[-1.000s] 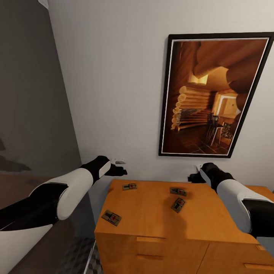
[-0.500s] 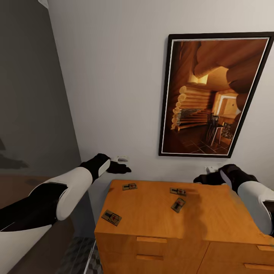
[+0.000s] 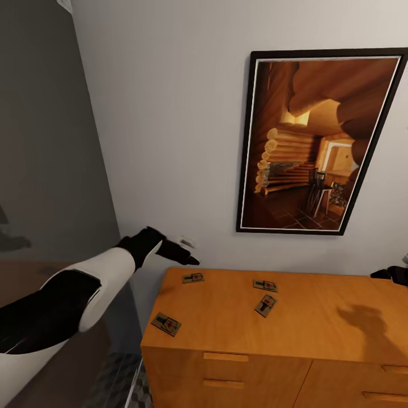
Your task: Take the four mousetraps from the cabinet in the bathroom and place them on the bathroom floor. Make sure all four end up on the same floor surface, and ensure that at least two of them are either under or directly next to the same bathroom sink.
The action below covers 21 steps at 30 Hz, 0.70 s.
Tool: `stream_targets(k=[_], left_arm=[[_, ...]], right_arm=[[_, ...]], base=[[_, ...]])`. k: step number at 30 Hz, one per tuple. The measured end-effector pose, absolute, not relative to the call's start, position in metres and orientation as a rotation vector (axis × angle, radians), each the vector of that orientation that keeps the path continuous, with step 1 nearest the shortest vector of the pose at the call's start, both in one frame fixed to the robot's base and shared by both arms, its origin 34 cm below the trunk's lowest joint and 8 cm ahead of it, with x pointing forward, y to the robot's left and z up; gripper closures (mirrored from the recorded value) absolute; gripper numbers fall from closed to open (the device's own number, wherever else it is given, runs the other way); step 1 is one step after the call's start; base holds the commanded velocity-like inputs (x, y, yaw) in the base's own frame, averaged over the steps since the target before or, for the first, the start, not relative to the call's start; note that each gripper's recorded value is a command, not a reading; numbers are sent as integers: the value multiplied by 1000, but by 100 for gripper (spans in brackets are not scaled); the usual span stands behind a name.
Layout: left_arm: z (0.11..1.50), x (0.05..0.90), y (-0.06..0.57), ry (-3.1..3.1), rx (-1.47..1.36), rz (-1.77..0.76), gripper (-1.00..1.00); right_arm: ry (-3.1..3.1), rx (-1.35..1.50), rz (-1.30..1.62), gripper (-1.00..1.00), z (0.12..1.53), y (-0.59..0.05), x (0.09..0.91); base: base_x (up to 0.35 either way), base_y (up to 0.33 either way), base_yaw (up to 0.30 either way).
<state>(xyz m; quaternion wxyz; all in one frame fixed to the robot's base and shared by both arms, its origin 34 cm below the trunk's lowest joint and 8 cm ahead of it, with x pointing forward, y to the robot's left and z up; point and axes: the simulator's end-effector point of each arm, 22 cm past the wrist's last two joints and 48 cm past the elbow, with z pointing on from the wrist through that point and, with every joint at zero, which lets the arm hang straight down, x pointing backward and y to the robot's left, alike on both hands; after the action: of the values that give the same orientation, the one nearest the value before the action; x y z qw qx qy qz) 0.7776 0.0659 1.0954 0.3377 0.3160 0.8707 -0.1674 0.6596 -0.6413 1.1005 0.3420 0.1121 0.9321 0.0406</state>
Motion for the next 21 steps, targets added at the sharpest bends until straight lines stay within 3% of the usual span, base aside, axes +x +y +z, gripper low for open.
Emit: stream_targets(k=[21], left_arm=[[1086, 773, 100, 2294, 892, -404, -100]], right_arm=[[2425, 291, 104, -100, 1100, -641, 660]], base=[[0, 0, 0]])
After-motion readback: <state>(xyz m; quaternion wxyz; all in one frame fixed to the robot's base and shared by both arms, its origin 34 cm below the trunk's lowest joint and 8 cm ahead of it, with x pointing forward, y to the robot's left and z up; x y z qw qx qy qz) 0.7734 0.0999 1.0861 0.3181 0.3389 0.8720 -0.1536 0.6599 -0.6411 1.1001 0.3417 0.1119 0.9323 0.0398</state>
